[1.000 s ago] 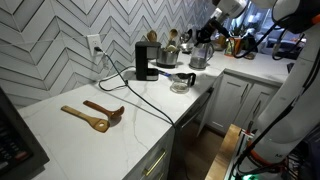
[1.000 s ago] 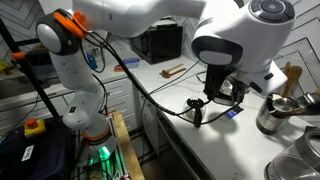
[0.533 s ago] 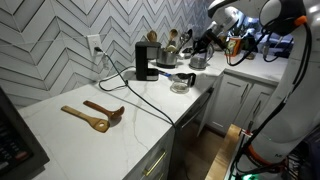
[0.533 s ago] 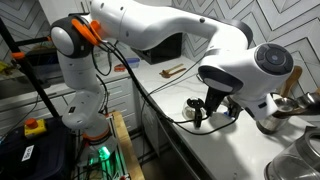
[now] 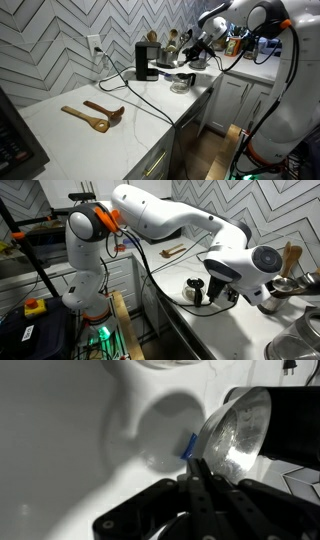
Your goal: Remove the silver plate from the coffee maker and put it on its drip tray
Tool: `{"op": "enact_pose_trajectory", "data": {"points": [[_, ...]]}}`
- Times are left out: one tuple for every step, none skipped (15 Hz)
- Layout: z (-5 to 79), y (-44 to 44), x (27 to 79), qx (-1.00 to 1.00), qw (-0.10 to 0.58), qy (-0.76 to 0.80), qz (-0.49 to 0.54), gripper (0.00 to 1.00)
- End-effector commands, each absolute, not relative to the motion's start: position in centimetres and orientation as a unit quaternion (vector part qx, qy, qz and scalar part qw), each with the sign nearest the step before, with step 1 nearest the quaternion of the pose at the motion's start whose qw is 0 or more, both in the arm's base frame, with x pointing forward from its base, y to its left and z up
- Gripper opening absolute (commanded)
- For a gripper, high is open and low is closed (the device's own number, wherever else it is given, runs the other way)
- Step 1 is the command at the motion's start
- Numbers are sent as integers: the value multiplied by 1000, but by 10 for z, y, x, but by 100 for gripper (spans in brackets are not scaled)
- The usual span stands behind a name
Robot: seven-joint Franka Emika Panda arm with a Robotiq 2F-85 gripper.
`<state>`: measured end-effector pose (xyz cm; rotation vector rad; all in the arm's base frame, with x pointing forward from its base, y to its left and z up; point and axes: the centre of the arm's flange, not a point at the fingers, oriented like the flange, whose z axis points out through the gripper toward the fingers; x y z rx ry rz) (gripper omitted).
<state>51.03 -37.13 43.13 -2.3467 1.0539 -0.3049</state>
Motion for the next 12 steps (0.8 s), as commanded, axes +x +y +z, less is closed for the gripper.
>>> {"op": "enact_pose_trajectory", "data": {"points": [[415, -359, 533, -884, 266, 366, -121, 0], [412, -355, 540, -886, 265, 360, -124, 0], [410, -351, 546, -888, 264, 355, -128, 0], [409, -348, 552, -890, 261, 350, -134, 0], [409, -346, 558, -891, 259, 344, -141, 0], [408, -344, 563, -893, 255, 341, -149, 0], [408, -342, 568, -893, 255, 337, -154, 0], [407, -339, 573, -894, 251, 335, -159, 0], [405, -337, 577, -894, 251, 334, -162, 0], [404, -334, 582, -893, 251, 334, -165, 0], [403, -332, 586, -893, 250, 334, -167, 0], [402, -329, 591, -892, 254, 334, -167, 0]]}}
